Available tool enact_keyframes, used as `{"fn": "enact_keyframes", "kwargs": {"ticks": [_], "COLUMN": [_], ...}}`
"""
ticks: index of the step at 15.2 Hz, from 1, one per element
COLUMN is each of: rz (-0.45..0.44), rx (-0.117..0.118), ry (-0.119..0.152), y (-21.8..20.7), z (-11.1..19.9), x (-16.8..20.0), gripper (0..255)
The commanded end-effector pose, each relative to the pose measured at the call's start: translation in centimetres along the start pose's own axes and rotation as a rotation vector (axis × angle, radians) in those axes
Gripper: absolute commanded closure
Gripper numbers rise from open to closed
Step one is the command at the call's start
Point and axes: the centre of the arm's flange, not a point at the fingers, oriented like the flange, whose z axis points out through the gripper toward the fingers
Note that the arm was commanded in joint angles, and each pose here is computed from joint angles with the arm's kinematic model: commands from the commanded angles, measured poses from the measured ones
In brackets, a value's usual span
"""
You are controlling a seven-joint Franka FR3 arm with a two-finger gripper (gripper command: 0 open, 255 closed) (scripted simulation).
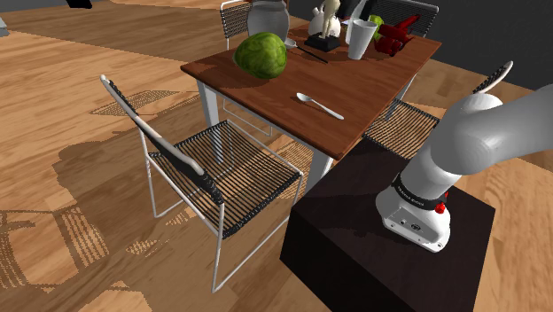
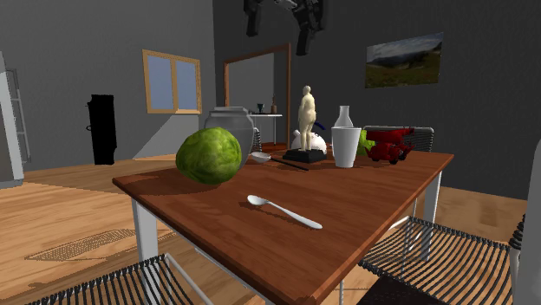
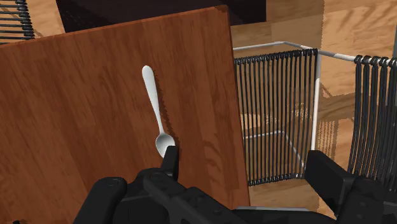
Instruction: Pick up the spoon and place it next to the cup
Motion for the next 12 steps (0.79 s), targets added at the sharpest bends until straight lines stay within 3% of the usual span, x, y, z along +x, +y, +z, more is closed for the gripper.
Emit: {"fn": "enact_keyframes", "kwargs": {"ticks": [1, 12], "rz": [0.0, -0.13], "rx": [0.0, -0.14], "ry": [0.0, 0.031], "y": [0.0, 2.4], "z": [0.0, 13.8], "x": [0.0, 1.0], "gripper": [0, 0]}}
